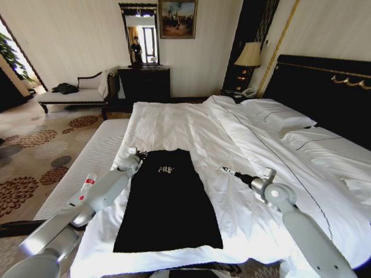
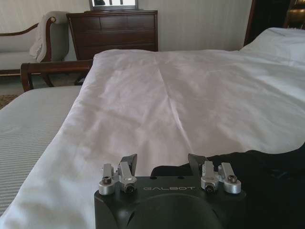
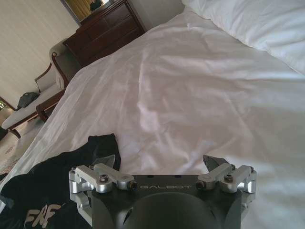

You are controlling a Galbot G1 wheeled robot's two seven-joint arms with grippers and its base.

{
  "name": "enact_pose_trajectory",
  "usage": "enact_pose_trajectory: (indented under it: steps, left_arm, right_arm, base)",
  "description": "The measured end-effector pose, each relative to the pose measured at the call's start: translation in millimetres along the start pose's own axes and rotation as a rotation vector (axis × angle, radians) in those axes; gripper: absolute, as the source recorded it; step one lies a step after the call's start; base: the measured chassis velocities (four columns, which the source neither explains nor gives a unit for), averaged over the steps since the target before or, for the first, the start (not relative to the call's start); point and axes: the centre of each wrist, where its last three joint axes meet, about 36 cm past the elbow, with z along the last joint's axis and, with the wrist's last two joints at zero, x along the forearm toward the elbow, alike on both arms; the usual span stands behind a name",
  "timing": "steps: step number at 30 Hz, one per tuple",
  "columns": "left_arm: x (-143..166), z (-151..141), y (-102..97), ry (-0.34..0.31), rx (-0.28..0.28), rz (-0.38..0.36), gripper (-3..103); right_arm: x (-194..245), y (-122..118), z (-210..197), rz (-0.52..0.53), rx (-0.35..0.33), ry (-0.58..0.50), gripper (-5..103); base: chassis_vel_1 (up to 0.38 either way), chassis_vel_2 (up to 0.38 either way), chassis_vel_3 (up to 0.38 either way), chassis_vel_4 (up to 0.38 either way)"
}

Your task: Fold the clothes on the bed.

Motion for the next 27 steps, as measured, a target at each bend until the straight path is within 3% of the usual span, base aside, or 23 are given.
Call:
enact_pose_trajectory:
  steps: [2,4,6,8,14,20,23,27]
  left_arm:
    - [3,-1,5.2,-0.007,0.019,0.019,70]
    - [9,1,24.2,-0.028,0.08,0.059,81]
    - [10,3,28.3,-0.031,0.093,0.066,81]
    - [14,11,45.1,-0.031,0.132,0.084,92]
    - [19,44,73.6,0.018,0.16,0.081,103]
    - [11,58,77.6,0.03,0.189,0.103,98]
    - [-6,59,75.8,0.022,0.234,0.119,95]
    - [-18,62,71.8,0.017,0.275,0.127,82]
  right_arm:
    - [-7,0,-4,-0.002,0.002,0.005,100]
    - [-27,1,-13,0.0,0.01,0.017,100]
    - [-31,2,-16,0.0,0.011,0.017,100]
    - [-46,4,-23,0.002,0.023,0.018,100]
    - [-69,4,-36,0.024,0.039,0.02,100]
    - [-75,1,-39,0.038,0.04,0.027,100]
    - [-75,-2,-39,0.047,0.043,0.031,100]
    - [-73,-5,-38,0.055,0.047,0.039,100]
  base:
    - [0.0,0.0,0.0,0.0]
    - [0.0,0.0,0.0,0.0]
    - [0.0,0.0,0.0,0.0]
    - [0.0,0.0,0.0,0.0]
    - [0.0,0.0,0.0,0.0]
    - [0.0,0.0,0.0,0.0]
    - [0.0,0.0,0.0,0.0]
    - [0.0,0.0,0.0,0.0]
